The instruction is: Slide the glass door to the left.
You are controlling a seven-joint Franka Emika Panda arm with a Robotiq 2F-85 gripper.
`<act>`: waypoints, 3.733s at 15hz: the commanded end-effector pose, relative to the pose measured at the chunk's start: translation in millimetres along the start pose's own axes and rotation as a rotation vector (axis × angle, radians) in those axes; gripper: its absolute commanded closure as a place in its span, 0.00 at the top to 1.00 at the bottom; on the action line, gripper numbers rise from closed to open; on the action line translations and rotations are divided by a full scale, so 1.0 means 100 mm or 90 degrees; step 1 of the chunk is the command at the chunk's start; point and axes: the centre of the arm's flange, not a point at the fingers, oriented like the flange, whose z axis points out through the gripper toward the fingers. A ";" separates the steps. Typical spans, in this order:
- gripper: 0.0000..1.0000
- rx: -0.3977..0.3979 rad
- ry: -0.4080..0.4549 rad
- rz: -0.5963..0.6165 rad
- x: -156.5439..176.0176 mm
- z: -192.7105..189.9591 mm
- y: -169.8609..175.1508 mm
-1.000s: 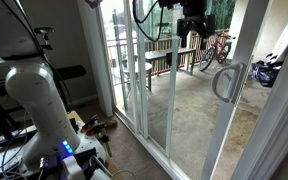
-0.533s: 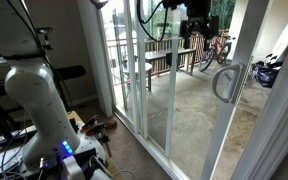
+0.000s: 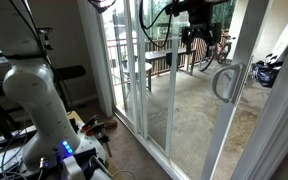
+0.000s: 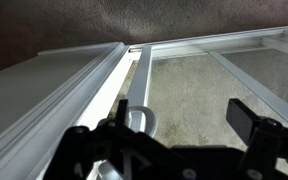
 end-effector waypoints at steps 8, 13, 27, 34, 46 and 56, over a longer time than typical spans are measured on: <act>1.00 -0.022 0.030 -0.006 0.11 0.17 0.74; 1.00 -0.016 0.004 -0.016 0.36 -0.01 0.80; 1.00 -0.016 0.017 0.033 0.54 0.10 1.08; 1.00 -0.013 0.024 0.029 0.62 0.15 1.15; 1.00 -0.069 0.106 -0.128 0.75 0.44 1.02; 1.00 -0.065 0.175 -0.168 0.54 0.59 0.86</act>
